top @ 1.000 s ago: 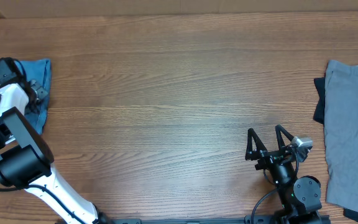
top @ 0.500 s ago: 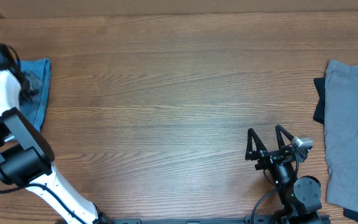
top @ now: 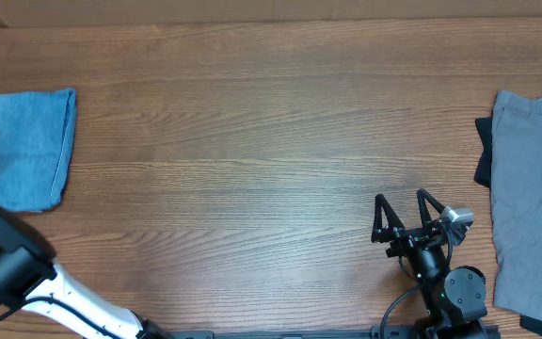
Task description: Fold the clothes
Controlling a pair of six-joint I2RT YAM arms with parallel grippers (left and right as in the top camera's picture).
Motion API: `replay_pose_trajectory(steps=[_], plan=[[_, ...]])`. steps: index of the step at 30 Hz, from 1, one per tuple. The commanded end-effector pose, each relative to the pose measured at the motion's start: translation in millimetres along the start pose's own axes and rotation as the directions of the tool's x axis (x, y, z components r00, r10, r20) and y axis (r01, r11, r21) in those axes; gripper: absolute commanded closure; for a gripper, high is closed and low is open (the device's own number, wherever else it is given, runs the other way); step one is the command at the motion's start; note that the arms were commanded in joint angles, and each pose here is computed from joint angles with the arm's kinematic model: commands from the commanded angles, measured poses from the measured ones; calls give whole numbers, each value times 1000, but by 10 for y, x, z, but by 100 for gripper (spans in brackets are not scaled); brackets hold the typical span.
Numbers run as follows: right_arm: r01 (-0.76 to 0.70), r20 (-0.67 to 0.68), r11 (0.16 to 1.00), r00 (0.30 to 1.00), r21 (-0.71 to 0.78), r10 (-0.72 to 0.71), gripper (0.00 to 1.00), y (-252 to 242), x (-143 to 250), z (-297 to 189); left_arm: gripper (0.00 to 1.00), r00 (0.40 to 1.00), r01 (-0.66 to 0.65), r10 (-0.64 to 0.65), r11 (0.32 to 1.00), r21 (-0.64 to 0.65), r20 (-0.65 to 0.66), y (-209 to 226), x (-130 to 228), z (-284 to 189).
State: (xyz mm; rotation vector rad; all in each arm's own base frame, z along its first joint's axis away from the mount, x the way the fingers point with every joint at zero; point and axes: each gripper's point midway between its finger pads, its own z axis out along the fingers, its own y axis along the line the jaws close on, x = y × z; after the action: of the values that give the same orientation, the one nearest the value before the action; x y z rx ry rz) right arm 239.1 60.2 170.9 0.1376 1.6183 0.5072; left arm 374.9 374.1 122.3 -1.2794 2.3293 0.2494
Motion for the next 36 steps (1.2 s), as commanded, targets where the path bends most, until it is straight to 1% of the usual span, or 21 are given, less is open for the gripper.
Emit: replay_pose_trajectory(steps=[1,2,6,11,13,14,17,19,20,22,24,25,26,28,30,31,36], plan=[[3,8,1000,1000,1,-3,0,-13,5,0,3,993,-114,111,991,66,49,38,-156,-47],[3,8,1000,1000,1,-3,0,-13,5,0,0,993,-107,103,991,74,56,62,-181,-26],[3,8,1000,1000,1,-3,0,-13,5,0,0,991,-124,115,980,154,71,28,-218,153],[3,8,1000,1000,1,-3,0,-13,5,0,1,992,-118,112,981,152,52,53,-149,545],[3,8,1000,1000,1,-3,0,-13,5,0,6,992,-119,112,981,152,51,54,-133,657],[3,8,1000,1000,1,-3,0,-13,5,0,7,992,-119,113,981,151,48,56,-116,725],[3,8,1000,1000,1,-3,0,-13,5,0,6,993,-114,113,983,146,18,79,-6,944],[3,8,1000,1000,1,-3,0,-13,5,0,3,994,-106,109,984,142,-13,101,105,1119],[3,8,1000,1000,1,-3,0,-13,5,0,3,995,-92,97,985,148,-29,95,161,1192],[3,8,1000,1000,1,-3,0,-13,5,0,9,995,-72,83,984,162,-63,79,271,1304],[3,8,1000,1000,1,-3,0,-13,5,0,23,992,-69,84,985,161,-92,90,371,1393],[3,8,1000,1000,1,-3,0,-13,5,0,37,991,-67,84,985,156,-106,104,411,1415],[3,8,1000,1000,1,-3,0,-13,5,0,56,990,-66,84,986,150,-115,116,438,1432],[3,8,1000,1000,1,-3,0,-13,5,0,76,988,-64,84,987,150,-127,121,470,1435],[3,8,1000,1000,1,-3,0,-13,5,0,82,987,-72,92,986,151,-132,119,484,1432],[3,8,1000,1000,1,-3,0,-13,5,0,83,985,-88,109,984,155,-132,97,493,1432],[3,8,1000,1000,1,-3,0,-13,5,0,84,973,-148,174,974,174,-149,-120,599,1414]])
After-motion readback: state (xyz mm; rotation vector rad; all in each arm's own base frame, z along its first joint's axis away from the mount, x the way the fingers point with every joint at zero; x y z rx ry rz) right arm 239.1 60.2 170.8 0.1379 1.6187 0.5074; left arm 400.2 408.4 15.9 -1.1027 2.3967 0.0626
